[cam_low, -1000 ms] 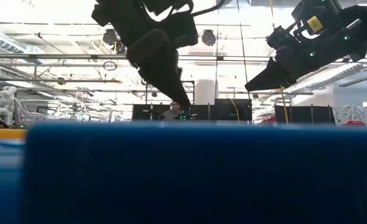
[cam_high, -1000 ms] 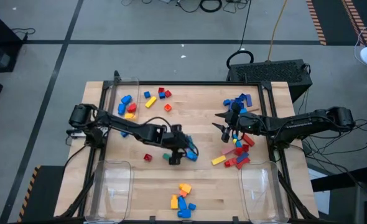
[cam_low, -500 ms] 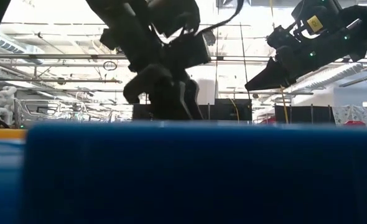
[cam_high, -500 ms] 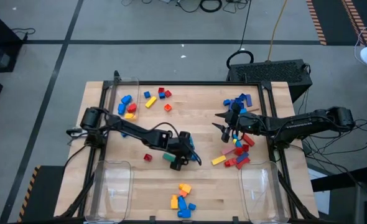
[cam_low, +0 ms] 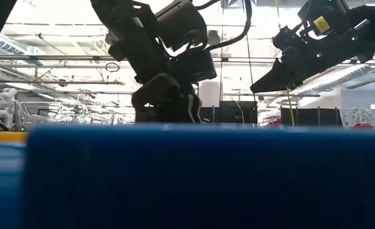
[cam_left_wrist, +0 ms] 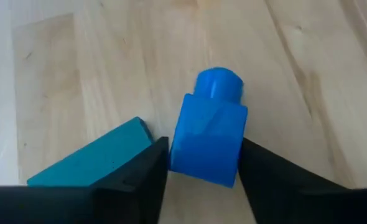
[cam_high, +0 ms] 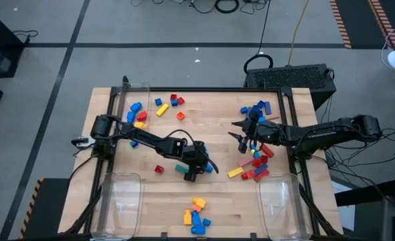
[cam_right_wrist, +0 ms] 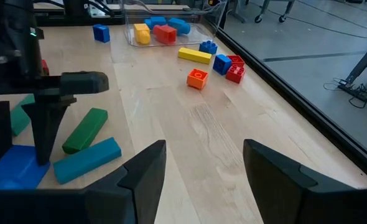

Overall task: Sort blocks by size
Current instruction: Put the blue one stud game piece into the top left transparent bin

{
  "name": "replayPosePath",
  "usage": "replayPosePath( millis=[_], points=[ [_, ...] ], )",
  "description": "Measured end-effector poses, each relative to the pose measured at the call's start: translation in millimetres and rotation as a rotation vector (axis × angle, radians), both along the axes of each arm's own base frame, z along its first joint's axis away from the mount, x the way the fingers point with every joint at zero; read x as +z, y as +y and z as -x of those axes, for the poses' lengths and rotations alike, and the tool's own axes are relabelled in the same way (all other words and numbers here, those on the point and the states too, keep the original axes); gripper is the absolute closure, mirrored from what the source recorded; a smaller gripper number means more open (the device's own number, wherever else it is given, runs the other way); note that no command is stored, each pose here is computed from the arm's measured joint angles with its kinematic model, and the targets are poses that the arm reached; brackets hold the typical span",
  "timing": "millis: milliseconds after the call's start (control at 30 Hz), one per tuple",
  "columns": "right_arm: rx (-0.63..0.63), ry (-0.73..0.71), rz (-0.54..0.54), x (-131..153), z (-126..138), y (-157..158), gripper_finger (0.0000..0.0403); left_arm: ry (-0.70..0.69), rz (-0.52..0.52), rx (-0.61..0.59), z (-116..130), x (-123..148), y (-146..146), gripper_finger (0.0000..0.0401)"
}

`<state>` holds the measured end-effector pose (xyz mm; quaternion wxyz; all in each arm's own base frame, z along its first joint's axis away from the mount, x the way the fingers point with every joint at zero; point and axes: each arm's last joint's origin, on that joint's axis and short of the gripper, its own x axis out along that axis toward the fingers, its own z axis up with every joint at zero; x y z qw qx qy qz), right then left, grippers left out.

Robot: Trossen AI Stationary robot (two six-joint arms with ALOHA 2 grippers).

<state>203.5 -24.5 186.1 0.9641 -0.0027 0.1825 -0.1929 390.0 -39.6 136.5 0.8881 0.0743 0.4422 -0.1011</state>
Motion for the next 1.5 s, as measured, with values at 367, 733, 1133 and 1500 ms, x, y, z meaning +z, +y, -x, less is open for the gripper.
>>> replayPosePath(
  millis=[367, 733, 1133, 1500],
  points=[
    [0.0, 0.001, 0.0, -0.1, 0.0, 0.0, 0.0202, 0.001, 0.086, 0.157, 4.0, 17.8, 18.7, 0.0261],
    [-0.001, 0.002, 0.0, -0.1, 0.1, -0.1, 0.0202, 0.027, -0.075, 0.56, 53.7, 89.5, 52.0, 0.0258],
    [-0.016, -0.017, -0.033, 0.2, -0.1, -0.2, 0.0202, 0.165, -0.278, 1.125, 143.3, 136.1, 109.0, 0.0256],
    [-0.01, -0.043, -0.019, 3.0, -1.1, -0.3, 0.0202, 0.354, -0.118, 1.354, 202.9, 102.5, 153.6, 0.0256]
  ],
)
